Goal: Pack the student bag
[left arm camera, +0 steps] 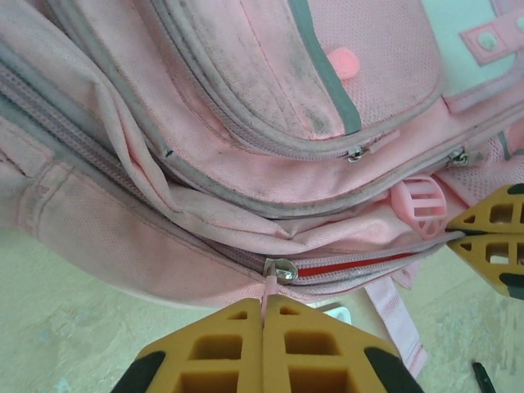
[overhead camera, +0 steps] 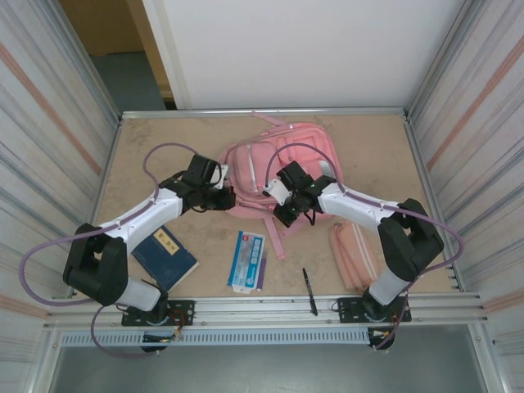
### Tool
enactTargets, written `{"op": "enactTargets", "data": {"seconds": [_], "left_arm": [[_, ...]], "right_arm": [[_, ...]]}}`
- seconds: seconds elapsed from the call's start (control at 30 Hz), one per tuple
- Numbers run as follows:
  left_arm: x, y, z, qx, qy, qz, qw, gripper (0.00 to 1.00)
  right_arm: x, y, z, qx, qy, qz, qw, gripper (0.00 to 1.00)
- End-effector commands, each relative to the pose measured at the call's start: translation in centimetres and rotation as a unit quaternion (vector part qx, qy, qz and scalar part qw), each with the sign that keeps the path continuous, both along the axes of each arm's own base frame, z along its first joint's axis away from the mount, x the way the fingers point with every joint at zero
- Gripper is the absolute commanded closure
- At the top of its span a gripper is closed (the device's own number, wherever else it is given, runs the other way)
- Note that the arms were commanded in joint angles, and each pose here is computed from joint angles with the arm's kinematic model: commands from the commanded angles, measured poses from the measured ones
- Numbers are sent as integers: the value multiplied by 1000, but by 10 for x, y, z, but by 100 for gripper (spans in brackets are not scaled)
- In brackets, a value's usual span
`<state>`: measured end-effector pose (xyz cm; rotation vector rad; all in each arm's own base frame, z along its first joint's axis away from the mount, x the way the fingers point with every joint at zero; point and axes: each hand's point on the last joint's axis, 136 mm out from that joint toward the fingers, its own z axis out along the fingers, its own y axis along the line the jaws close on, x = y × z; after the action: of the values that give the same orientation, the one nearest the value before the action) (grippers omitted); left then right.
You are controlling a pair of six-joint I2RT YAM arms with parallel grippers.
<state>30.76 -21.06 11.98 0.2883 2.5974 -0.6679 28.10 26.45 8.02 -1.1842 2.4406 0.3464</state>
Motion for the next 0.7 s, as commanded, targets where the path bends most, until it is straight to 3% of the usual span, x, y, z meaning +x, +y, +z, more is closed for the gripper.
{"op": "enactTargets", "data": {"seconds": [0.0,0.07,0.17,0.3,0.47,0.67], "left_arm": [[3,5,0,1,-18,-2,1000,100],[3,5,0,-2,-28,0,1000,100],[-2,-14,5,-35,-26,-36,998,100],[-11,-32,6,-20,-32,-69,997,100],[-11,-33,3,-9,-18,-68,998,100],[-9,-28,-6,12,-12,-60,998,100]], "right_arm": [[5,-25,6,-35,-25,-17,999,100],[6,-29,5,-38,-27,-22,999,98],[2,-23,6,-14,-15,-15,1000,79],[-11,2,27,48,-15,26,998,67],[-13,21,47,96,-56,56,992,62],[-3,39,56,126,-48,55,989,61]]}}
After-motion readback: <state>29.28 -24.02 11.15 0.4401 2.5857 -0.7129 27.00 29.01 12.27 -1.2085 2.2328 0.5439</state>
